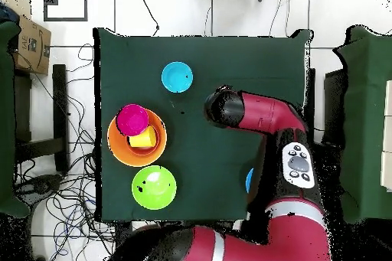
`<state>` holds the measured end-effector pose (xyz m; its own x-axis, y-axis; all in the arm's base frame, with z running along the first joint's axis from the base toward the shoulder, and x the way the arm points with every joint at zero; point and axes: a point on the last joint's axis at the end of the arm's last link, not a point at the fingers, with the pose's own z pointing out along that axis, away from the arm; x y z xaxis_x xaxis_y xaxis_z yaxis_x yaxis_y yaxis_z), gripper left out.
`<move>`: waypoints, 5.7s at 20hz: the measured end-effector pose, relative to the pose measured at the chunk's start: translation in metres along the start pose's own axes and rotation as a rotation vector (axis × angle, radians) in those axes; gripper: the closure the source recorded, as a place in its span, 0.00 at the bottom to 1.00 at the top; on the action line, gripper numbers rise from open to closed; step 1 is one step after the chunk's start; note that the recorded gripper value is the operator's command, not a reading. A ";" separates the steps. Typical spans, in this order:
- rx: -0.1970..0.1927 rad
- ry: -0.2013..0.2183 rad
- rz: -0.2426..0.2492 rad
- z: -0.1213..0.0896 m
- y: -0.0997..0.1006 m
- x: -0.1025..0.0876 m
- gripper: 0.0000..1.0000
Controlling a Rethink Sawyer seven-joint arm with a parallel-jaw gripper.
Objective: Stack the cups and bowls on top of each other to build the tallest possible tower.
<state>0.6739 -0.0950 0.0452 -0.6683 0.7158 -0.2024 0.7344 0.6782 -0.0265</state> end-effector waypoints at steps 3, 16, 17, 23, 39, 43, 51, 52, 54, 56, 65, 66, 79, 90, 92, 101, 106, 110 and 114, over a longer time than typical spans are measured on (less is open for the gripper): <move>-0.008 -0.009 0.001 -0.004 -0.003 -0.007 0.00; -0.047 -0.070 0.011 -0.043 0.000 -0.036 0.00; -0.047 -0.071 0.009 -0.043 0.001 -0.035 0.00; -0.041 -0.064 0.000 -0.042 0.002 -0.027 0.00; 0.080 0.021 0.053 -0.024 -0.053 0.024 0.00; 0.105 0.024 0.109 -0.018 -0.067 0.033 0.00; 0.124 0.009 0.277 0.010 -0.081 0.040 0.00; 0.126 0.010 0.288 0.013 -0.082 0.040 0.00; 0.137 0.019 0.313 0.018 -0.084 0.044 0.00; 0.147 0.026 0.334 0.024 -0.085 0.048 0.00; 0.183 0.031 0.368 0.034 -0.085 0.058 0.00; 0.183 0.028 0.372 0.033 -0.084 0.058 0.00; 0.189 0.000 0.402 0.010 -0.065 0.029 0.00; 0.180 -0.019 0.435 -0.014 -0.052 -0.017 0.00; 0.174 -0.028 0.438 -0.016 -0.050 -0.022 0.00; 0.134 -0.075 0.442 -0.030 -0.025 -0.041 0.00; 0.119 -0.083 0.436 -0.029 -0.006 -0.039 0.00; 0.119 -0.079 0.437 -0.019 0.007 -0.031 0.00; 0.128 -0.067 0.437 -0.006 0.015 -0.020 0.00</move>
<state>0.6977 -0.0982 0.0545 -0.2862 0.9150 -0.2843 0.9573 0.2858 -0.0439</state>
